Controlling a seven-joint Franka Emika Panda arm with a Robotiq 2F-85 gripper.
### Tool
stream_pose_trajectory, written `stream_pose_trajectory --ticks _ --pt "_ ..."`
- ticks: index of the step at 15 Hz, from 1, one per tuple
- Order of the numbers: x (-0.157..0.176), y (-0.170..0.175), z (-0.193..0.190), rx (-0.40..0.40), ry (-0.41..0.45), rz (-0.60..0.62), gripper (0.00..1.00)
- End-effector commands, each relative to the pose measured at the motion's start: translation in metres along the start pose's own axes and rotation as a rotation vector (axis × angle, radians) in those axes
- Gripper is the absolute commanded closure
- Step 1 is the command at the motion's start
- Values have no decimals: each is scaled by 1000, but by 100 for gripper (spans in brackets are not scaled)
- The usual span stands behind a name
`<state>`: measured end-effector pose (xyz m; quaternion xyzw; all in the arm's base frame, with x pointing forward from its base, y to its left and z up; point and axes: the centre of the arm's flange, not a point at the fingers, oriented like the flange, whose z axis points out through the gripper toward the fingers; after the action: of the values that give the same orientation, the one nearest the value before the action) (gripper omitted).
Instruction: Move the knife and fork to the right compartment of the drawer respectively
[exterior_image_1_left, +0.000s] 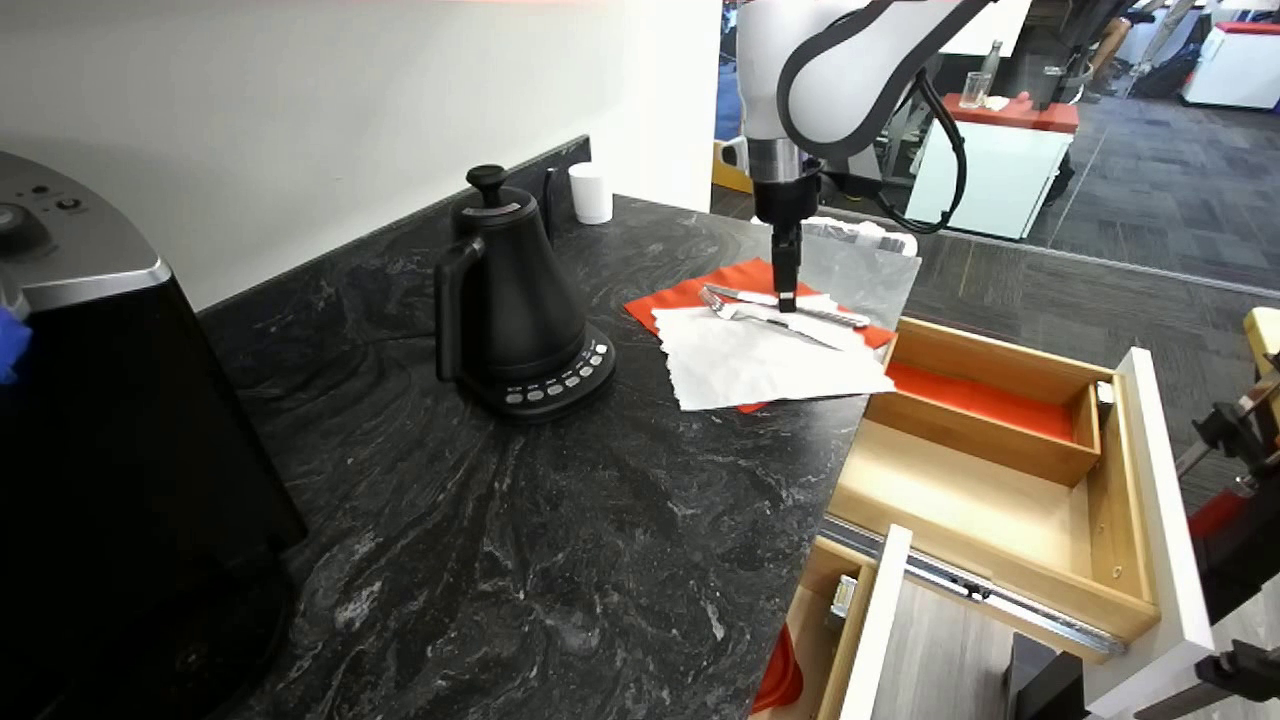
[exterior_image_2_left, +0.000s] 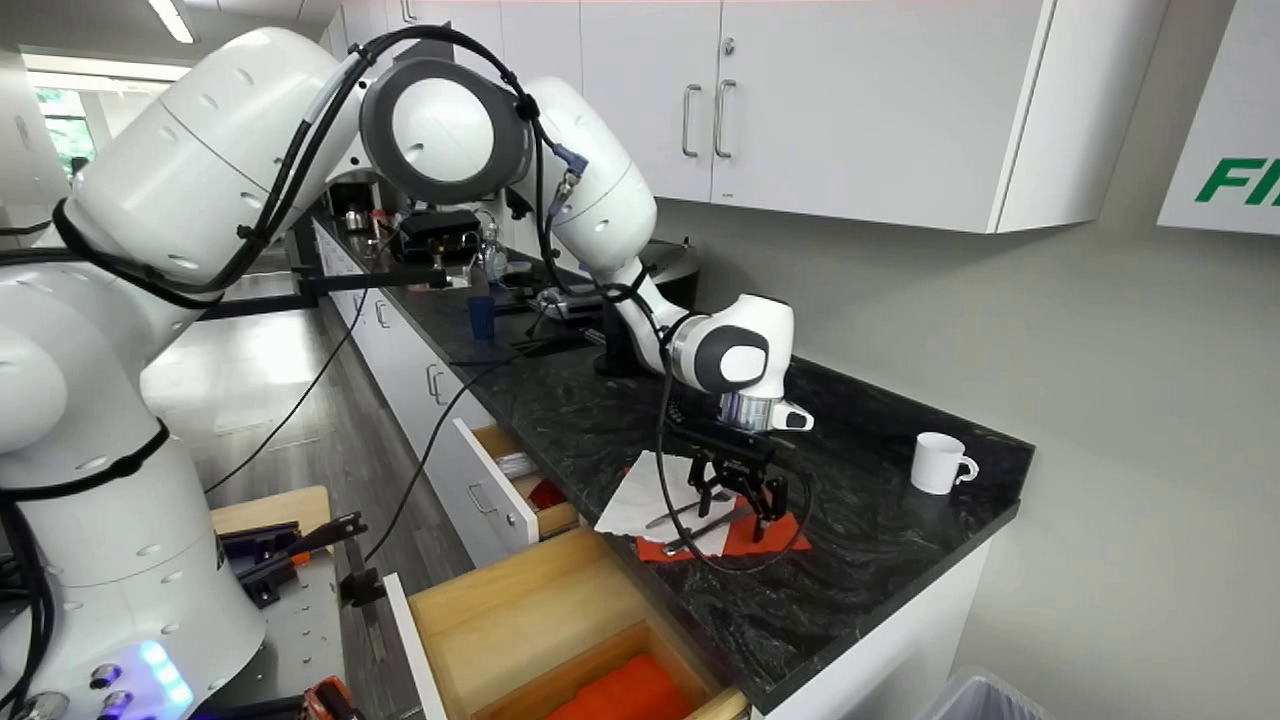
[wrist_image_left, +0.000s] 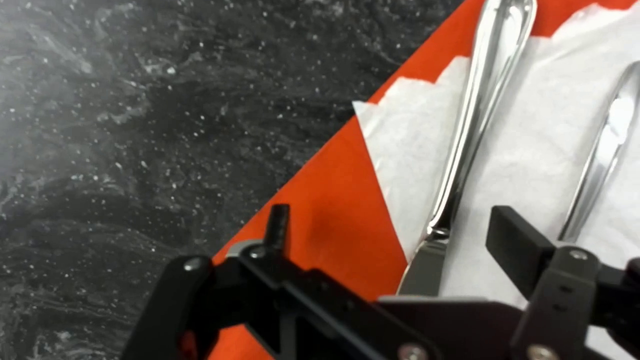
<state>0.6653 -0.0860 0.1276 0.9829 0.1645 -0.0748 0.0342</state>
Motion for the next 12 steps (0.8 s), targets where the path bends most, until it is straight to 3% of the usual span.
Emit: stream_pose_trajectory --ticks 1,12 --pt "-7 -6 -17 34 16 -55 0" --pt "-9 -15 -8 5 -16 -124 0"
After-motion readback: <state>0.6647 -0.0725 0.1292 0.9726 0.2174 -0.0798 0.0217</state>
